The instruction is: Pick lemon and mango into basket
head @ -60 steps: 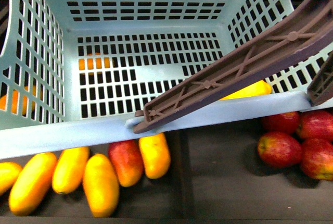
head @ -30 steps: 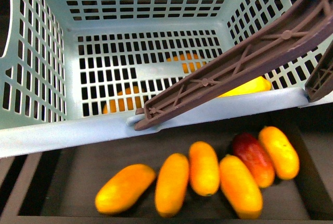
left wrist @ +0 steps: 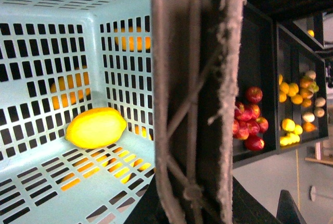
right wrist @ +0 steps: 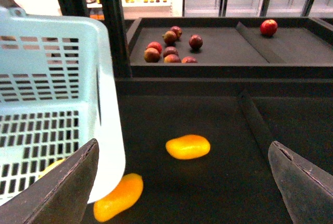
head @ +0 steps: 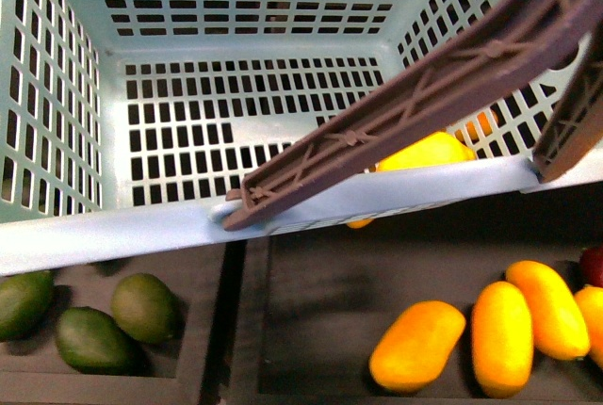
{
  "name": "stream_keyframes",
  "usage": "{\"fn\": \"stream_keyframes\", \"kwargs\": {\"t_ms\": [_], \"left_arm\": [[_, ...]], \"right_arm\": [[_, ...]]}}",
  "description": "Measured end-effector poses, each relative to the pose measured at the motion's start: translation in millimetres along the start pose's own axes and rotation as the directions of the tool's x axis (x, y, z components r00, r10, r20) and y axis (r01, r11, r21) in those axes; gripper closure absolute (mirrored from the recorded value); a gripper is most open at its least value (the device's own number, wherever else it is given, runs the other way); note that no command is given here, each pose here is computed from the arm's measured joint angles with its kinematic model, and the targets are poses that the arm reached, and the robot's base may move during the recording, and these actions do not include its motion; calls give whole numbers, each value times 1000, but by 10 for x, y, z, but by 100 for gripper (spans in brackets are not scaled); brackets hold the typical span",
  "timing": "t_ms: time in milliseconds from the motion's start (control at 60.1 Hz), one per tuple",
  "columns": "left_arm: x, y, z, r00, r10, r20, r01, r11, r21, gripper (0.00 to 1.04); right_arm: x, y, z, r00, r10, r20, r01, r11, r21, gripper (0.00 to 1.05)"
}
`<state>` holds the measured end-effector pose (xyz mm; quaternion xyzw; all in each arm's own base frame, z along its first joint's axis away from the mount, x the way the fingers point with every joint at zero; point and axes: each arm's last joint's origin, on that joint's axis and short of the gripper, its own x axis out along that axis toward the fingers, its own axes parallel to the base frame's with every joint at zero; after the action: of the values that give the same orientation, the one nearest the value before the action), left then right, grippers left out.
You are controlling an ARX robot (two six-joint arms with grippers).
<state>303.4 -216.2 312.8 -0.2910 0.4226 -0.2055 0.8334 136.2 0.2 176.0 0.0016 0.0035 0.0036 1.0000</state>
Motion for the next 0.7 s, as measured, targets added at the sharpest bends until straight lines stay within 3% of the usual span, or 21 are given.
{"fn": "stream_keyframes", "kwargs": {"t_ms": [150, 183, 250, 366, 450, 699], "left_arm": [[3, -7, -9, 1000, -5, -7, 5, 1000, 14, 99], [3, -10, -13, 1000, -10, -12, 10, 1000, 9, 99], [5, -20, -23, 1000, -15, -19, 15, 1000, 9, 99], [10, -43, -49, 999, -26, -32, 27, 1000, 12, 99], [14, -52, -61, 998, -36, -44, 36, 999, 8, 99], [14, -49, -58, 999, -26, -34, 26, 1000, 2, 99]], "right_arm": [[2, -2, -3, 1000, -8, -4, 8, 1000, 4, 9], [25, 1, -7, 996, -48, -75, 51, 998, 40, 9], [101, 10, 16, 948, -117, -294, 153, 983, 99, 9], [185, 33, -168, 822, -99, -561, 219, 964, 150, 9], [251, 46, -338, 765, -84, -638, 236, 959, 157, 9], [452, 44, -691, 670, -77, -739, 257, 957, 132, 9]]}}
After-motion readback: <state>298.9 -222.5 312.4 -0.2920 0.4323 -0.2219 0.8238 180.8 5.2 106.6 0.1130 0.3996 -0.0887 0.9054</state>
